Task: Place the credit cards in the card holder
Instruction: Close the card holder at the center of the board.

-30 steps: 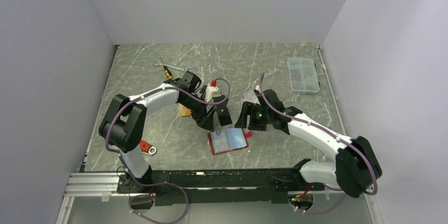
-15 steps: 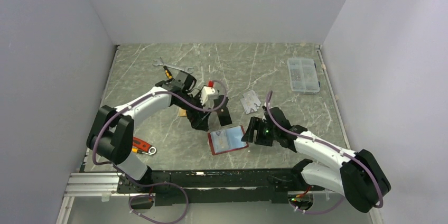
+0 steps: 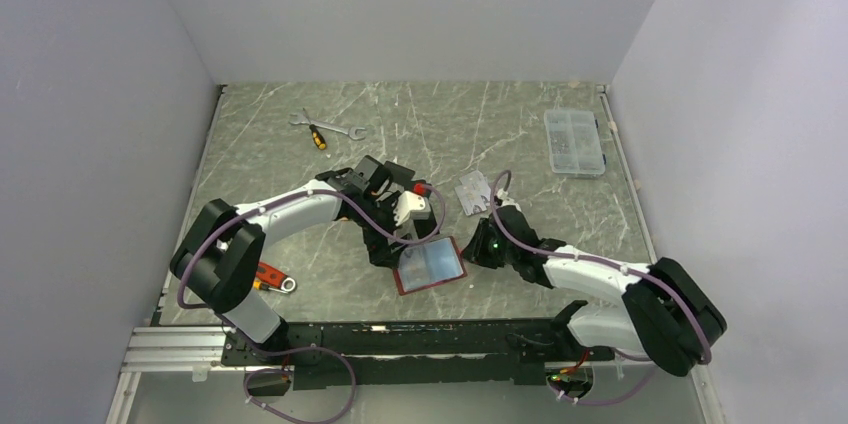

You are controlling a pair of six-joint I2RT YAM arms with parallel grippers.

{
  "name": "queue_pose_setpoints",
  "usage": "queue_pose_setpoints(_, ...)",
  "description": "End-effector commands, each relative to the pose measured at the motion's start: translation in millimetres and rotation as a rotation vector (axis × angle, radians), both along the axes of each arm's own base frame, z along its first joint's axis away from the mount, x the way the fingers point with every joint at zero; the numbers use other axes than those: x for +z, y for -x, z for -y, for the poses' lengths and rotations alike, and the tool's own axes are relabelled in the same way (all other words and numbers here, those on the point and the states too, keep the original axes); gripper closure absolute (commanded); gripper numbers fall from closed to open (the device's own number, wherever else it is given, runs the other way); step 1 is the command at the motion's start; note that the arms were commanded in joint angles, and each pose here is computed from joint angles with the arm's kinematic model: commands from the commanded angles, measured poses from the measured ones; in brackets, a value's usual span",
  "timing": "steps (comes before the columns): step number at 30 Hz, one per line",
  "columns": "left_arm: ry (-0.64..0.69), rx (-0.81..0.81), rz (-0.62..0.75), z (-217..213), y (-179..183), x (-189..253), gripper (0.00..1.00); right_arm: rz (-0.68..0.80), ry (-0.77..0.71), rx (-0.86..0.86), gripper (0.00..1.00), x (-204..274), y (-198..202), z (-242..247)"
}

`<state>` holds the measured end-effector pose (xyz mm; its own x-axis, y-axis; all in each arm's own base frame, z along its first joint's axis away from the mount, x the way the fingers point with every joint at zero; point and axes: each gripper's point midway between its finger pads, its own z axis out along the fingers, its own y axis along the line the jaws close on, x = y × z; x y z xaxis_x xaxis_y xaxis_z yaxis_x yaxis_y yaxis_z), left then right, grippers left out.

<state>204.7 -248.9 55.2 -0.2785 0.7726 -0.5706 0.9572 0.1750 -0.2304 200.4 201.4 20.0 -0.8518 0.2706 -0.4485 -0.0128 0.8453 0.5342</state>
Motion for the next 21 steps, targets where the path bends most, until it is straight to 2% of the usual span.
queue_pose_setpoints(1,0.032,-0.008,0.042,4,-6,3,0.01,-0.01,0.073,-0.043,0.89,-20,-3,7)
queue_pose_setpoints(3,0.029,-0.005,0.049,4,-7,4,0.01,0.0,0.094,-0.043,1.0,-16,-7,7)
queue_pose_setpoints(9,0.028,0.051,0.053,5,-19,18,0.01,0.098,0.043,-0.018,1.0,32,-17,-2)
queue_pose_setpoints(13,0.15,0.086,0.017,10,-27,37,0.01,0.166,-0.002,0.006,1.0,66,-17,-9)
queue_pose_setpoints(16,0.193,0.067,0.049,10,-27,39,0.01,0.185,0.002,0.024,1.0,79,-14,-12)
queue_pose_setpoints(21,0.208,0.115,0.066,0,-40,37,0.11,0.208,0.034,0.058,1.0,92,-9,-21)
